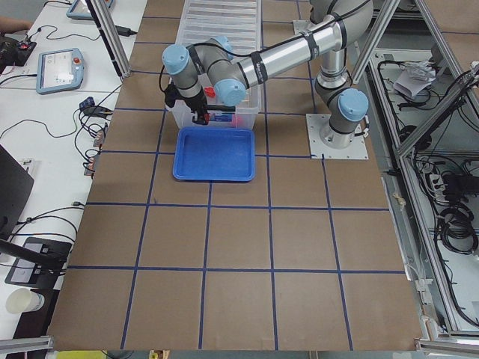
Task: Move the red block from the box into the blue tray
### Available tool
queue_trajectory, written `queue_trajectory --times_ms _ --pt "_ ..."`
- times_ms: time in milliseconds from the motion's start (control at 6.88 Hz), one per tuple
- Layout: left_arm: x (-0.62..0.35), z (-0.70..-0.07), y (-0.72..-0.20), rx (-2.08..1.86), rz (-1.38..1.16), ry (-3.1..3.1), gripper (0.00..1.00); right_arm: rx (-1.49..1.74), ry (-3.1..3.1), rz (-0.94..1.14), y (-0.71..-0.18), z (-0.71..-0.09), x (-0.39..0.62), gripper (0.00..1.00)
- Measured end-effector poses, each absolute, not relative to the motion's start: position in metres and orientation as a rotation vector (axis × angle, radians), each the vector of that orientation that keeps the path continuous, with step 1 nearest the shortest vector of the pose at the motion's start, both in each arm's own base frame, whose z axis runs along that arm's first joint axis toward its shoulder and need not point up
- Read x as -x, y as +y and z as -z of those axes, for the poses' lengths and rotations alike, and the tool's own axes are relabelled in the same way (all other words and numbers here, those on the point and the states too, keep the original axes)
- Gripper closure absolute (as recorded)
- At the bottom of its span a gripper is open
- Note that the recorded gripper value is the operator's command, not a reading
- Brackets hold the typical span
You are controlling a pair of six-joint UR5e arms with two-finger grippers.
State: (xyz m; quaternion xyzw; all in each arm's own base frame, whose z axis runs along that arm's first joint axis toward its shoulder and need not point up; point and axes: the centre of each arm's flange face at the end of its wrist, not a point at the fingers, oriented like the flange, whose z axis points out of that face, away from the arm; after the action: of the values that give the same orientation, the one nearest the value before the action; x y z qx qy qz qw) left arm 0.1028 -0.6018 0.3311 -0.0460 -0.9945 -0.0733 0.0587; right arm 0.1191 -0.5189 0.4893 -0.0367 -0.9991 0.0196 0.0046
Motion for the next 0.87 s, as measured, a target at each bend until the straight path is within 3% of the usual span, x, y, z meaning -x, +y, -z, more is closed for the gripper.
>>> queue_trajectory --times_ms 291,581,726,872 --pt "-0.117 -0.271 -0.591 0.203 0.133 -3.043 0.88 0.150 -3.127 -0.061 -0.524 -0.488 -0.101 0.00" --pt "-0.120 -0.230 -0.574 0.203 0.083 -3.064 0.41 0.182 -3.122 -0.055 -0.531 -0.488 -0.044 0.00" --pt "-0.121 -0.222 -0.571 0.199 0.079 -3.066 0.22 0.137 -3.111 -0.045 -0.533 -0.487 -0.012 0.00" --pt "-0.122 -0.225 -0.572 0.195 0.066 -3.072 0.19 0.059 -3.083 -0.021 -0.532 -0.484 0.018 0.00"
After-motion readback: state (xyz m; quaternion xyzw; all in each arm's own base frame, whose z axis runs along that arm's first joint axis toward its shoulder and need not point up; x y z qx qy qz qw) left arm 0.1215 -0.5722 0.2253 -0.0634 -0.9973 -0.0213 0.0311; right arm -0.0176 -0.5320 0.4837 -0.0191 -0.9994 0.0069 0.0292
